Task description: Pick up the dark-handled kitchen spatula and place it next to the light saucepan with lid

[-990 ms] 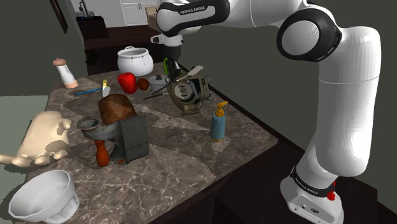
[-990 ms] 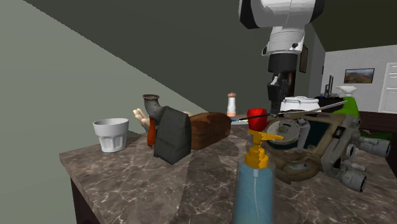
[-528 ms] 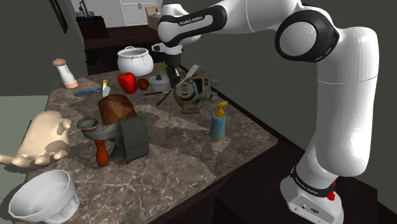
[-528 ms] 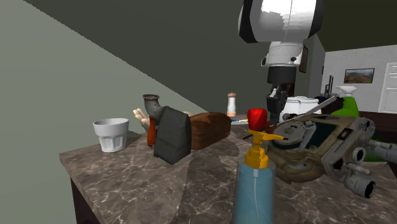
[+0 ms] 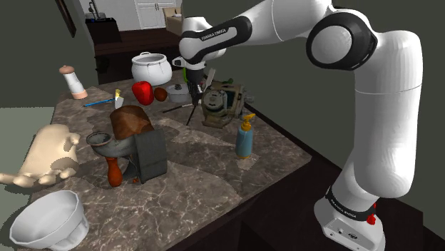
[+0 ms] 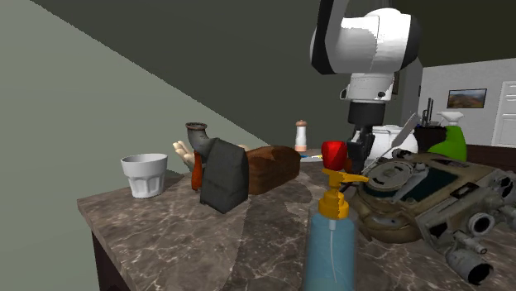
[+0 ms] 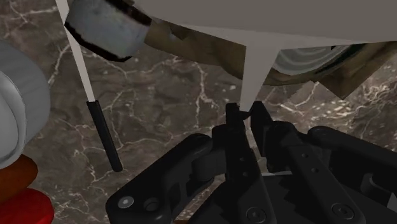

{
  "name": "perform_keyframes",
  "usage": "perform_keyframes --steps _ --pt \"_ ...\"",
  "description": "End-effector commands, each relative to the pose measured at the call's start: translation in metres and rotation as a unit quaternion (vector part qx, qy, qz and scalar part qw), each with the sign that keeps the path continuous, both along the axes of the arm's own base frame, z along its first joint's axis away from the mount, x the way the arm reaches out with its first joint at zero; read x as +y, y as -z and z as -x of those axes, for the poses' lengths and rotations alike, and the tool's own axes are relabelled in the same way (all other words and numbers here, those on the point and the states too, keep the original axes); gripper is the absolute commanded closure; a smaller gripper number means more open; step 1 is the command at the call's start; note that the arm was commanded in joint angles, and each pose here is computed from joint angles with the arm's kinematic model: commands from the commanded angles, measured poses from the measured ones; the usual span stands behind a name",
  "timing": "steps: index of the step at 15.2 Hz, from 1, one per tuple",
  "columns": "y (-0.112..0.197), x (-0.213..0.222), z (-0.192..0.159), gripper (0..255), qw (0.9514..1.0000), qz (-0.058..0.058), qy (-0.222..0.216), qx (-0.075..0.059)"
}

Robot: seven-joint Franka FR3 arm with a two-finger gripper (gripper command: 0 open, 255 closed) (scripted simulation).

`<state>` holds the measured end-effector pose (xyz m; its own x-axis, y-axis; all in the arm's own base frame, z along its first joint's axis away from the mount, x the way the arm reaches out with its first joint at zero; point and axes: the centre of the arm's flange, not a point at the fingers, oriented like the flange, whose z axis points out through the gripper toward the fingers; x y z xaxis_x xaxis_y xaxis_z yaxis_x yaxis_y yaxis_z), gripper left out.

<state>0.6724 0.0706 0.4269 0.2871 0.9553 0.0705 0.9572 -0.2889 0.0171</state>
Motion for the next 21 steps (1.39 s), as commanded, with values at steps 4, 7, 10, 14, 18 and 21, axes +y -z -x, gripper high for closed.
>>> perform_keyframes --steps 4,7,10,14,18,21 --pt "0.036 0.002 0.001 255 1.0 -0.001 -0.002 0.009" --pt "0.051 0.002 0.001 255 1.0 -0.001 -0.002 0.009" --pt "0.067 0.002 0.001 255 1.0 -0.001 -0.002 0.009" --pt "0.076 0.002 0.001 255 1.0 -0.001 -0.002 0.009" --pt "0.076 0.002 0.001 255 1.0 -0.001 -0.002 0.009" --pt "0.089 0.004 -0.006 0 1.0 0.0 -0.002 0.009"
